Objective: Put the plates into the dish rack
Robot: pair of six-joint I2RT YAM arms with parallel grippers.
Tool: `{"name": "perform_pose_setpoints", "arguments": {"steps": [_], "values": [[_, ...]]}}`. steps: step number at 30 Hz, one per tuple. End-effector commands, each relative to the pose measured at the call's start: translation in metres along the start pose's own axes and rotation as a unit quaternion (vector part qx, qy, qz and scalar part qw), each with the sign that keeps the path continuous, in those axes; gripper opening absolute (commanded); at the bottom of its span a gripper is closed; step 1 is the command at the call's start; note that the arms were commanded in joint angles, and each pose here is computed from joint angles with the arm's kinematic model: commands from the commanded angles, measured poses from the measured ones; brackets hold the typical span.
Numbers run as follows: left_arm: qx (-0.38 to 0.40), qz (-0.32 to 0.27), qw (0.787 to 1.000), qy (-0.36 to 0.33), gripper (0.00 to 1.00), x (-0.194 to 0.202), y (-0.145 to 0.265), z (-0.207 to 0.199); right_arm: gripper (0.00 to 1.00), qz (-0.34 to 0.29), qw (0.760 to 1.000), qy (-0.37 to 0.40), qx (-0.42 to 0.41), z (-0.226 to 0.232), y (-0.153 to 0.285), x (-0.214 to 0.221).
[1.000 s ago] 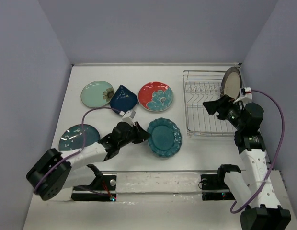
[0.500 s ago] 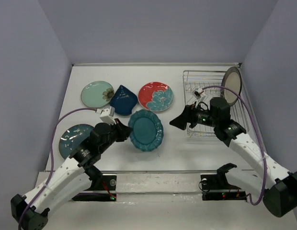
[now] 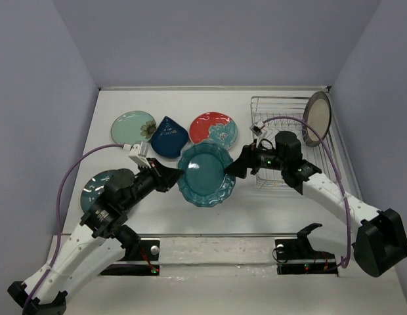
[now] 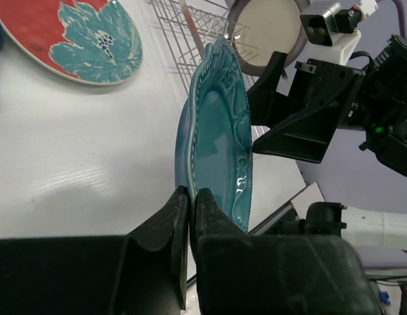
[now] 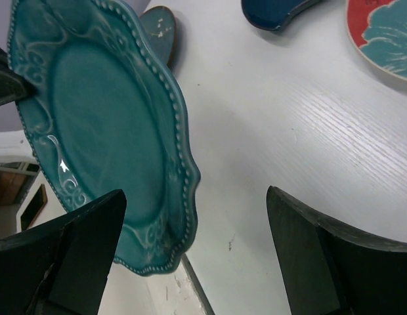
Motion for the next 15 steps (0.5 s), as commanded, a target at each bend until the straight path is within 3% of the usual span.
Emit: {"name": "perform_pose_setpoints", "arguments": {"steps": [1, 4, 8, 10, 11, 12, 15], "values": [[0.153, -0.102, 0.983, 0.010, 0.05, -0.057, 0.018, -0.064, 0.93, -0.007, 0.996, 0.027, -0.081, 0.025, -0.002, -0.002], [0.184, -0.099, 0.978, 0.012, 0.05, -0.055, 0.018, -0.072, 0.89, 0.001, 0.990, 0.021, -0.139, 0.039, -0.001, 0.002], [0.220, -0.103, 0.970, 0.004, 0.05, -0.058, 0.021, -0.083, 0.65, 0.035, 0.984, 0.007, -0.173, 0.043, -0.006, 0.014], [0.218, -0.103, 0.970, -0.004, 0.06, -0.061, 0.019, -0.084, 0.41, 0.034, 0.982, 0.005, -0.184, 0.048, -0.005, 0.013], [0.210, -0.104, 0.972, -0.006, 0.06, -0.061, 0.017, -0.082, 0.16, 0.034, 0.982, 0.005, -0.187, 0.049, -0.004, 0.012], [0.197, -0.100, 0.975, -0.009, 0.08, -0.062, 0.015, -0.079, 0.07, 0.019, 0.983, 0.007, -0.181, 0.053, -0.002, 0.006], [0.147, -0.087, 0.985, -0.029, 0.41, -0.058, 0.007, -0.065, 0.07, -0.023, 0.989, 0.007, -0.142, 0.056, 0.001, -0.012]]}}
Point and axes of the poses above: each gripper's point midway between its finger pads, its own y axis back along the fingers, its own z axis along the line the jaws close on, x = y × z, the point moved 3 cm from there along y, back along the fingers, and after that the axes turned 8 degrees about -y, right-handed, at the moved point
